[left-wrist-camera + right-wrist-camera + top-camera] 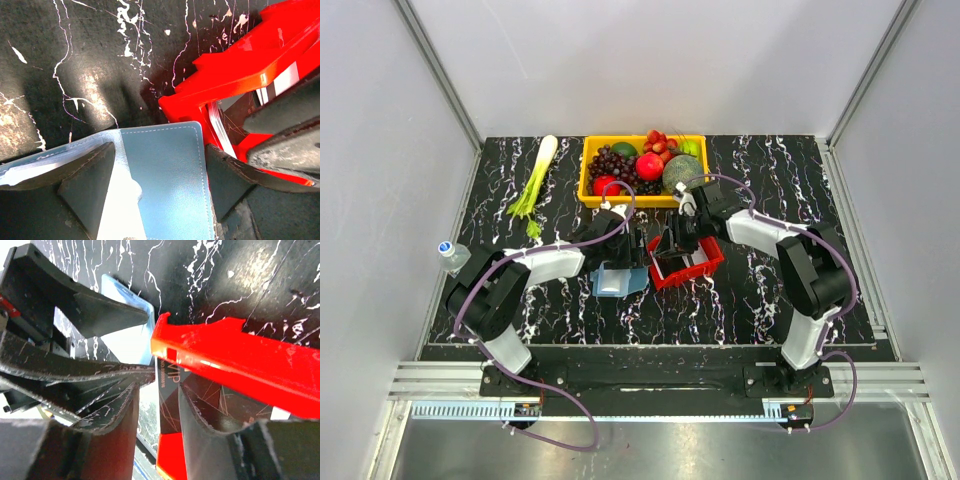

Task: Put the credit cards into the card holder
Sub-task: Pick up the credit card from the storage box.

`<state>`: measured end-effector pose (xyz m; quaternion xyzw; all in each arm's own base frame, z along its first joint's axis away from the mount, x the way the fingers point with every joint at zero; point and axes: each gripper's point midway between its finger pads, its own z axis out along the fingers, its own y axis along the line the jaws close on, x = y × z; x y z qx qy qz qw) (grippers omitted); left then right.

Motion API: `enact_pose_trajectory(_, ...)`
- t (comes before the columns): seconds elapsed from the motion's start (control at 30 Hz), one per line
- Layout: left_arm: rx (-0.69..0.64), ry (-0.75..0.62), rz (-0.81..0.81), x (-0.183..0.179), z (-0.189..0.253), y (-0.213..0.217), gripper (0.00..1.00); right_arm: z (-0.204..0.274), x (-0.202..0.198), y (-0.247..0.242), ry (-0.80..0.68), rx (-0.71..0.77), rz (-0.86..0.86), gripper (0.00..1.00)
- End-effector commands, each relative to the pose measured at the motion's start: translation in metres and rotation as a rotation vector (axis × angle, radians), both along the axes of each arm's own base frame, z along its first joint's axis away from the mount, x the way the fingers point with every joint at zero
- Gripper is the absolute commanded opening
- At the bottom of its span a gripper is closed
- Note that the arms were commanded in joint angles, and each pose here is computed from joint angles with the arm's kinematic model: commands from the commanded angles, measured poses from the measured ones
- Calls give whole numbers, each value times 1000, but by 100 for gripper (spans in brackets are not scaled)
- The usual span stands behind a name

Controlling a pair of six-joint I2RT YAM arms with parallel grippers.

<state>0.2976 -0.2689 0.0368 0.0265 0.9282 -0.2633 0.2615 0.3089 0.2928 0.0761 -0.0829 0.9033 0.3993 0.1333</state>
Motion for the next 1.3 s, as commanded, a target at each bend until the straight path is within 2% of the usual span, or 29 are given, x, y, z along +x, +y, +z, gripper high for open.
enact_pose_trajectory(0.0, -34, -33, 2, 11, 10, -10, 76, 5, 20, 6, -46, -1, -9, 44)
enact_pose_trajectory(0.27, -34, -33, 0, 10, 10, -10, 76, -14, 13, 2, -5, -48, 4, 50)
enact_pose_trajectory(0.43, -39, -33, -1, 12, 10, -11, 76, -23, 4, 2, 14, -71, 22, 50)
enact_pose_trajectory(0.87, -43, -27, -3, 11, 9, -12, 76, -21, -3, 9, 23, -48, 45, 28)
enact_pose_trajectory(1.0, -43, -27, -3, 11, 10, -12, 76, -20, -3, 8, 22, -51, 42, 18)
enact_pose_trajectory(1.27, -43, -30, -5, 11, 10, -11, 76, -9, 1, 6, -14, -46, 34, 10)
